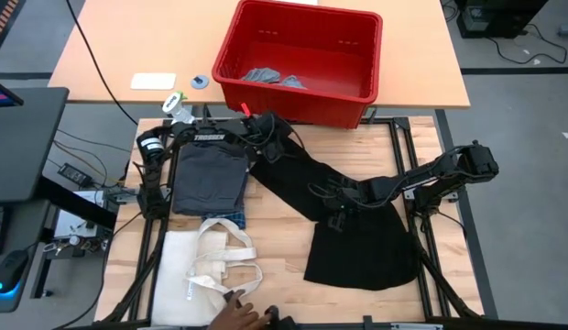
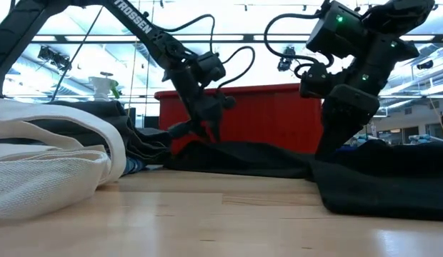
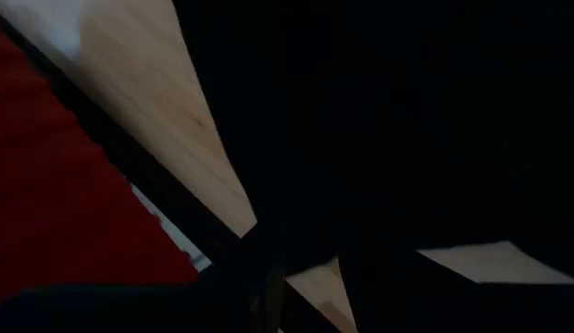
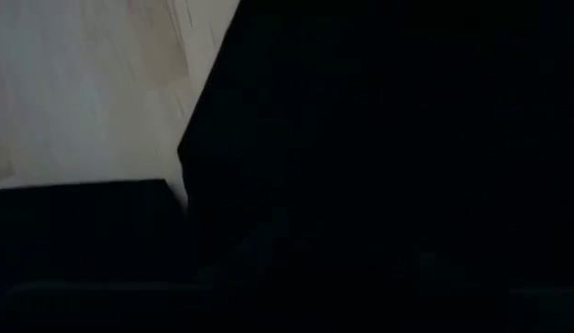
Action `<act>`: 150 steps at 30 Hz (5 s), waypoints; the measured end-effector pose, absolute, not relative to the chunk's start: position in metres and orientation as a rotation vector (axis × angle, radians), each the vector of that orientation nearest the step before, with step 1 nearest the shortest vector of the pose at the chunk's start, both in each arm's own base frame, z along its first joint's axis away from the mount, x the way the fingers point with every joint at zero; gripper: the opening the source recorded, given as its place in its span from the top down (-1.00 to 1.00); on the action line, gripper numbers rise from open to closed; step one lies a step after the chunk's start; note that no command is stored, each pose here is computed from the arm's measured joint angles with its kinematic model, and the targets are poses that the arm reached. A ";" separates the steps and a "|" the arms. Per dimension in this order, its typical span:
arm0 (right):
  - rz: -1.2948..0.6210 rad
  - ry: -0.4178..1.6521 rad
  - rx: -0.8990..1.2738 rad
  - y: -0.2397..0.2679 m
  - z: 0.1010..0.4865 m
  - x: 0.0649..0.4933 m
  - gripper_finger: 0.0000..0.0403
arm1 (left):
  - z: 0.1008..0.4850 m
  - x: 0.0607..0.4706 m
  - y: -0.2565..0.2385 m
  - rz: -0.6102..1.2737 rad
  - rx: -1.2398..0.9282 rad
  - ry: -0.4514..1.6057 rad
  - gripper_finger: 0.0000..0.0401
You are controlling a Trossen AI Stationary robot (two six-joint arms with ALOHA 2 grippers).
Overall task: Fold Laundry from Bin
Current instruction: Fold the black shirt
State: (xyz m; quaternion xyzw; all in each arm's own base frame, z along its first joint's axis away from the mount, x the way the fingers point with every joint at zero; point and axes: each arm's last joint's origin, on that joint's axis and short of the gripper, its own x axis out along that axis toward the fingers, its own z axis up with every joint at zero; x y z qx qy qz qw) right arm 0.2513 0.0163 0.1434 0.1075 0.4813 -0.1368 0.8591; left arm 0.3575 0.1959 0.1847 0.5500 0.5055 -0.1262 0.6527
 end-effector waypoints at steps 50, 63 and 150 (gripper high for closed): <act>-0.279 0.960 0.224 0.017 0.146 0.255 0.44 | 0.190 0.356 0.223 -0.174 1.015 0.879 0.99; -0.280 0.961 0.223 0.017 0.146 0.255 0.44 | 0.204 0.322 0.291 0.323 0.293 0.643 1.00; -0.336 0.879 0.184 0.040 0.149 0.256 0.56 | 0.178 0.333 0.207 0.376 0.406 1.327 0.43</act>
